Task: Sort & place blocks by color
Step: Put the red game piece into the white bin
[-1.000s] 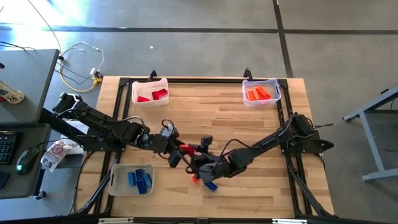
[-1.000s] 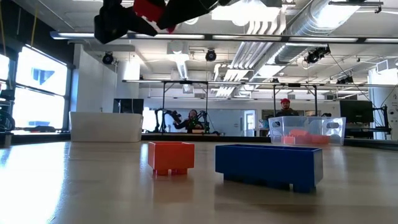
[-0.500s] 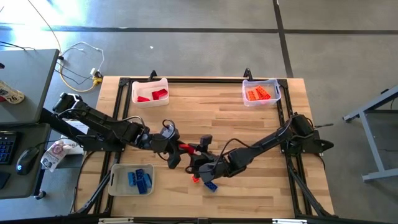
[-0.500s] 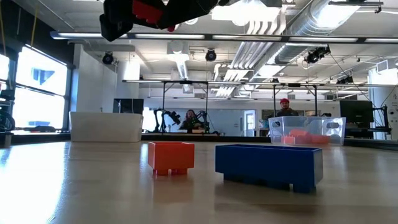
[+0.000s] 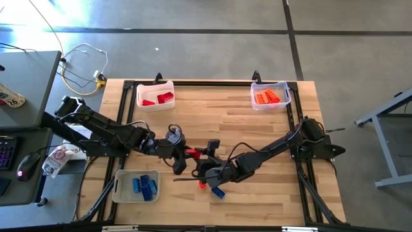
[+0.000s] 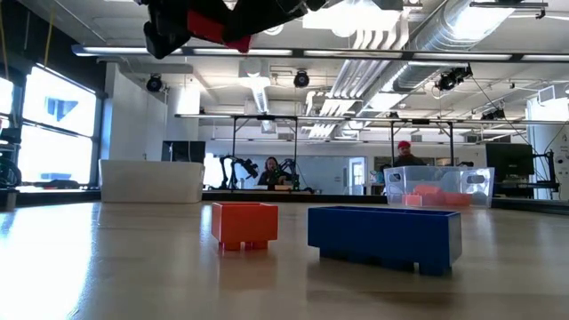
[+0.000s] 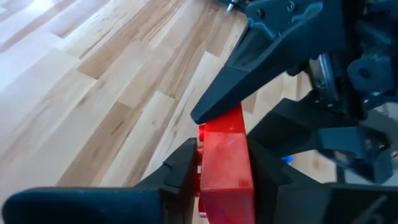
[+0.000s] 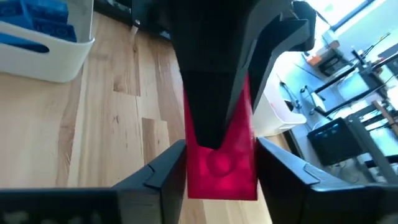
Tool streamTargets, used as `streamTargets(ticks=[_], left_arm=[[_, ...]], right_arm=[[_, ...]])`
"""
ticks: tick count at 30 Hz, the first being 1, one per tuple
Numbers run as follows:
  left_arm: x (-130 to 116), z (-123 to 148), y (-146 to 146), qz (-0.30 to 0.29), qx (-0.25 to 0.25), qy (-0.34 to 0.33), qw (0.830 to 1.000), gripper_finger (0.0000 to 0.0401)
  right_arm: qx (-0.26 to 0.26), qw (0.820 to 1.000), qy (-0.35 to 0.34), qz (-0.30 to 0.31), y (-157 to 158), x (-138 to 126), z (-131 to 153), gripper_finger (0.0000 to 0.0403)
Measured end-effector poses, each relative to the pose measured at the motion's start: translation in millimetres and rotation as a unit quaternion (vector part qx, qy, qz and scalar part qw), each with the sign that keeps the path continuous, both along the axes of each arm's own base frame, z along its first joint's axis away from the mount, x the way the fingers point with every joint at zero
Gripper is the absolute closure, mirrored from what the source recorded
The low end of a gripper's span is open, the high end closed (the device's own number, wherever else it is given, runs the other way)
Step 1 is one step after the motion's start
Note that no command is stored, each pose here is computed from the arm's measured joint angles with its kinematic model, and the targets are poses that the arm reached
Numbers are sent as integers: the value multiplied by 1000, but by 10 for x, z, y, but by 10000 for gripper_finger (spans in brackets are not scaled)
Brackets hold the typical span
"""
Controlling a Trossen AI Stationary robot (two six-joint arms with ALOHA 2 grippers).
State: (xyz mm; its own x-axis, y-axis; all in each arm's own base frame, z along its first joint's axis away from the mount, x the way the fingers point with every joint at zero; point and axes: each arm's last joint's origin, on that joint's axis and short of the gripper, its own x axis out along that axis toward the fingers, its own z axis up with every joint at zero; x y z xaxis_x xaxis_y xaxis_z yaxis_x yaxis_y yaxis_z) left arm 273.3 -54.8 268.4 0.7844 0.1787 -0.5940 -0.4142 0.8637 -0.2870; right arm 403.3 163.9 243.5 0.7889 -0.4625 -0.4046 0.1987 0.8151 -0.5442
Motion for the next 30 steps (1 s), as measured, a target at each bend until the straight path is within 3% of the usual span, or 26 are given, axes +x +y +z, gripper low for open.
streamTargets(ticks=[5, 9, 20, 30], left_arm=[[-22, -31, 34, -1, 30, 24, 999, 326], [-72, -88, 156, 46, 61, 65, 995, 326], [-237, -201, 637, 179, 123, 174, 961, 326], [-370, -226, 1188, 253, 128, 234, 930, 326]], right_arm=[[22, 1000, -12, -8, 8, -2, 2, 199], [43, 999, -21, -22, 13, -12, -6, 175], [146, 989, -2, -14, 30, -44, -77, 171], [243, 968, 55, 31, 74, -77, -141, 171]])
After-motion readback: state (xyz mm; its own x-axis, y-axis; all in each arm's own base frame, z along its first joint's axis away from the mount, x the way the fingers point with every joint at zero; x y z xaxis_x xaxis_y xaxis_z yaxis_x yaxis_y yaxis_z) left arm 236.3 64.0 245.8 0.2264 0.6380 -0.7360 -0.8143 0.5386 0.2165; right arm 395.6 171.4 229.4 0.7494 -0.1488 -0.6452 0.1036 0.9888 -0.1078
